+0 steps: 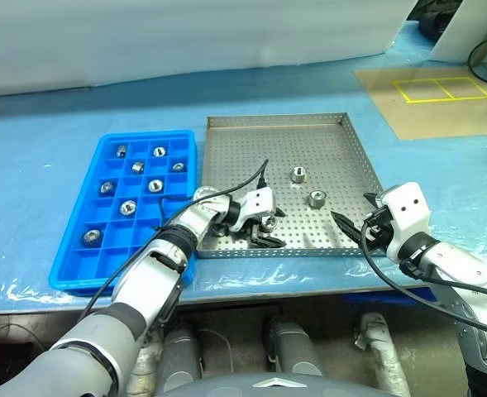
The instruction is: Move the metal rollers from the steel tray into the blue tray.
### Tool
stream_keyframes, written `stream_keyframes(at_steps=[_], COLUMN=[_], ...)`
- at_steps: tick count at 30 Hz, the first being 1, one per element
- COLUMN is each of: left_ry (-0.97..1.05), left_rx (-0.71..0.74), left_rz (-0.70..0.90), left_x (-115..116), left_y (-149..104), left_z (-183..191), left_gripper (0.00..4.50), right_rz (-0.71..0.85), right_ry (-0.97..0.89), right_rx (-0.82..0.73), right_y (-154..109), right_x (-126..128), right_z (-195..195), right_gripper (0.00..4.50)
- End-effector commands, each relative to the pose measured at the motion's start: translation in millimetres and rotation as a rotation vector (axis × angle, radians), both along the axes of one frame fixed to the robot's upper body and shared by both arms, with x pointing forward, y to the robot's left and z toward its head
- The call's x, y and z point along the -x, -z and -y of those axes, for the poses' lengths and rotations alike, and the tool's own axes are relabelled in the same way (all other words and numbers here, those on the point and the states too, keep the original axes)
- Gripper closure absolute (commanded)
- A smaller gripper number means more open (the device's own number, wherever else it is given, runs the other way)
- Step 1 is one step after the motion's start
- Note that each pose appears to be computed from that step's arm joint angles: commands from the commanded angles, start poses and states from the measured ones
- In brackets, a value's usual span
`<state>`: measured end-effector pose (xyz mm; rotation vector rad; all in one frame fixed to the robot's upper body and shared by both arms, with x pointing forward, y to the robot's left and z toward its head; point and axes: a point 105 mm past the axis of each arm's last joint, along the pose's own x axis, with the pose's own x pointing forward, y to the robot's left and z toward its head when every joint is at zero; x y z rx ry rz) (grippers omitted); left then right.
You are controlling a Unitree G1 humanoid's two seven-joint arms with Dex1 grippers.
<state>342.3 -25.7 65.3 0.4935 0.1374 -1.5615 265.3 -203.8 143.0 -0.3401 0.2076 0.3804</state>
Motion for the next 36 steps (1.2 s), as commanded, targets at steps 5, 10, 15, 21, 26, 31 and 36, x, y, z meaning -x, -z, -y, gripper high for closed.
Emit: stream_keyframes(at_steps=[5, 10, 15, 21, 26, 31, 36], left_ry=[-0.046, -0.105, -0.132, -0.182, -0.204, -0.2, -0.2], left_rx=[-0.044, -0.037, -0.054, -0.002, 0.241, 0.335, 0.295], left_rz=[-0.008, 0.021, 0.039, 0.063, 0.113, 0.165, 0.23], left_x=[-3.5, -11.7, -15.1, -23.8, -36.2, -41.2, -36.4], left_y=[12.1, 9.6, 13.1, 2.4, -53.6, -92.1, -108.0], left_z=[-4.8, -6.0, -12.0, -17.1, -19.7, -43.7, -75.1], left_gripper=[0.93, 2.04, 2.76, 2.76, 2.76, 2.76, 2.76], right_rz=[0.057, 0.058, 0.058, 0.053, 0.063, 0.093, 0.109], right_ry=[-0.004, -0.007, -0.019, -0.035, -0.086, -0.187, -0.341], right_rx=[0.024, 0.022, 0.021, 0.025, 0.032, 0.038, 0.03], right_y=[-14.6, -14.7, -15.3, -15.9, -22.4, -36.3, -46.2], right_x=[6.2, 5.1, 3.0, 1.4, -2.8, -15.4, -30.7], right_z=[-1.9, -3.3, -4.8, -6.2, -12.9, -28.2, -56.6], right_gripper=[0.43, 0.43, 0.43, 0.43, 0.43, 0.43, 0.43])
